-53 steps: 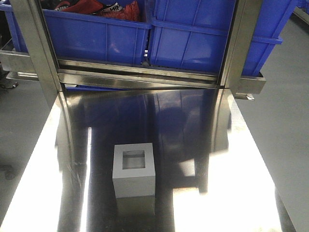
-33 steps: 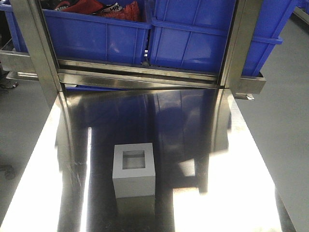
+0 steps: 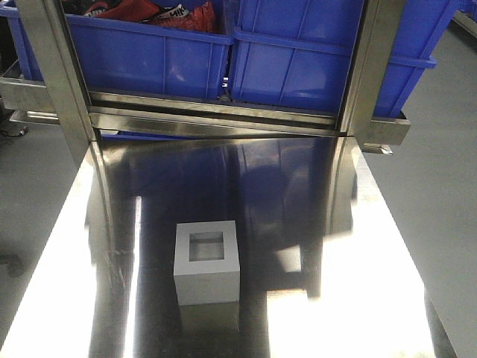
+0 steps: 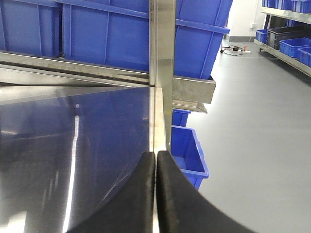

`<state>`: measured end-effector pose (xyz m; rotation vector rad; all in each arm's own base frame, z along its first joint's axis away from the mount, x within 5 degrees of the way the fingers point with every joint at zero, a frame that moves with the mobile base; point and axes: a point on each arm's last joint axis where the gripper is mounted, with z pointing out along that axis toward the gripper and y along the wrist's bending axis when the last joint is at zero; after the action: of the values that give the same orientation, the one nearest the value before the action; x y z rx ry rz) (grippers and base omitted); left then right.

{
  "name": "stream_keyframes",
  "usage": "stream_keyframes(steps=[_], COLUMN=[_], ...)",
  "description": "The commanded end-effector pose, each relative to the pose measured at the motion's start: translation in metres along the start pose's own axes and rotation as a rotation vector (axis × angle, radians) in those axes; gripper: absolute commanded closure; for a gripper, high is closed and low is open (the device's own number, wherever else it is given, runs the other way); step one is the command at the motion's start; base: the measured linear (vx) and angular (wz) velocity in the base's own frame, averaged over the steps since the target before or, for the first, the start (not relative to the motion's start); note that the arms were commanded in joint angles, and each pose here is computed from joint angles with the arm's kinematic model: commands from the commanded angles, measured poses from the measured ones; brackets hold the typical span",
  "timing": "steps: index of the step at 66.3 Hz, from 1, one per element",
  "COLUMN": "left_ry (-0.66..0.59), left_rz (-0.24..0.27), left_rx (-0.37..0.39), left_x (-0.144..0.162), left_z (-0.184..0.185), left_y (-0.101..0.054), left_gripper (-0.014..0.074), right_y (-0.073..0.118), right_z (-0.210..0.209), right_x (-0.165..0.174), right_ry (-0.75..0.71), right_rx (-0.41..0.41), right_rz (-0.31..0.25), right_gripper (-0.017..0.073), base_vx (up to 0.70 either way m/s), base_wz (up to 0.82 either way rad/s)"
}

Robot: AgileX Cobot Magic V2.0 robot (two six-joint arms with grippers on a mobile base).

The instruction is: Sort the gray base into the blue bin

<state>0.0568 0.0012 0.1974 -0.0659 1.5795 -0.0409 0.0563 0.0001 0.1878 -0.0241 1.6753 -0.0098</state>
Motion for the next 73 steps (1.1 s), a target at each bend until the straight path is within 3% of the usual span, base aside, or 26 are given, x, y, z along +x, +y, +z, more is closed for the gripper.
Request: stream_keyframes(steps=[1,55,73], left_ry=[-0.057,-0.095,-0.223], left_rz=[-0.006,-0.004,-0.005], left_rx=[0.010,0.017,0.030], left_x=[0.003,-0.001,-0.039], left_z=[0.000,0.000,-0.007], left_y=[0.000,-0.001,-0.004], left_gripper=[0.0599,0.0599,0.0599], right_y=[0.000,0.000,0.000], right_z=[0.000,0.000,0.000], right_x=[-0.002,-0.002,-0.002], right_ry=[-0.072,-0.072,-0.072], right_rx=[0.003,0.003,0.003], right_rz=[-0.011,-0.011,-0.011], right_gripper=[0.0568,0.0568,0.0568], base_vx=[0.00,0.00,0.00], base_wz=[0.00,0.00,0.00])
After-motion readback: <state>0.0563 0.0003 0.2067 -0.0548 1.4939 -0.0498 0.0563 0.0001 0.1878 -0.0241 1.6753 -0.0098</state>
